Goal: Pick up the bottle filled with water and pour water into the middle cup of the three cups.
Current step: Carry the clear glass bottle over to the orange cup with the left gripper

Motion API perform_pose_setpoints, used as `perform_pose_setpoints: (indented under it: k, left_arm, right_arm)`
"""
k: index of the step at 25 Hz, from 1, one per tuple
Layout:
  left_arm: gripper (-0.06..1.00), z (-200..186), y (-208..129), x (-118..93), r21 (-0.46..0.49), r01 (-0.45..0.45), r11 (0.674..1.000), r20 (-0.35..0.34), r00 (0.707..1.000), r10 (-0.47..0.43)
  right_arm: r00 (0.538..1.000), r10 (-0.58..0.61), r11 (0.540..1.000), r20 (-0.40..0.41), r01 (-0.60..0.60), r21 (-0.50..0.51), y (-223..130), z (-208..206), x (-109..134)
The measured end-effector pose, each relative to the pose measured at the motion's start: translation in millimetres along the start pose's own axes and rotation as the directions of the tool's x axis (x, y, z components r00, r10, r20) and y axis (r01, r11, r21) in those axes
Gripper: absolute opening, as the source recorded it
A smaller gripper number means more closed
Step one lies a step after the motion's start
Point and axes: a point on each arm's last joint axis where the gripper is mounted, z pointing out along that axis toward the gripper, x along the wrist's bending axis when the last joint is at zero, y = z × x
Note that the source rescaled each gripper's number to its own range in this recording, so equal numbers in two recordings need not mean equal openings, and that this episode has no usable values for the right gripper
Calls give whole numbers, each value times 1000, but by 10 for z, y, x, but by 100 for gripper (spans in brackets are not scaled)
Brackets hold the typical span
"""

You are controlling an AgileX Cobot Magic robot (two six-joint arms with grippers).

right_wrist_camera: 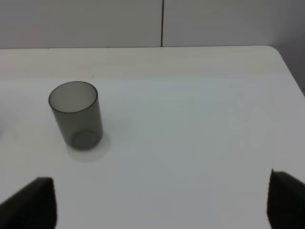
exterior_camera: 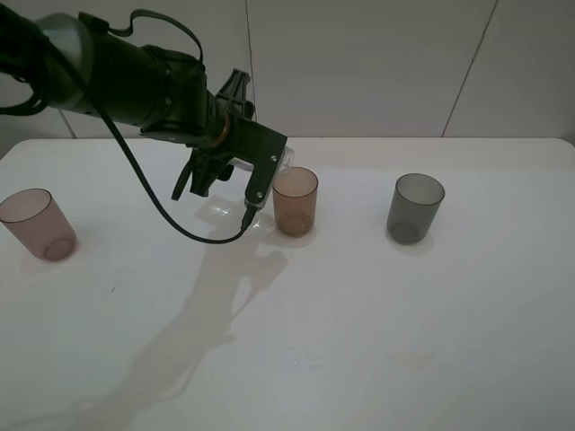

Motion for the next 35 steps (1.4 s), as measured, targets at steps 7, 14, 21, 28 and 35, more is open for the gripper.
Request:
perform_pose_setpoints:
  k: [7,14,21,28,35]
  left_arm:
    - [1,-2,5,9,2,-34,999,-11,999,34]
    - [1,-3,3,19,7,-67,998,-21,998,67]
    - [1,-3,1,22,9,-78,997,-24,997,78]
    - [1,-3,0,29,12,-100,995,-31,995,100]
    - [1,-3,1,31,11,-104,995,-33,994,104]
  right_arm:
    - [1000,-3,1000,5,3,0,0,0,-5]
    - [1000,0,1000,0,0,0,0,0,0]
    - [1000,0,1000,0,0,0,0,0,0]
    - [1000,-3,1000,5,3,0,0,0,-5]
    - [1000,0,1000,0,0,0,0,0,0]
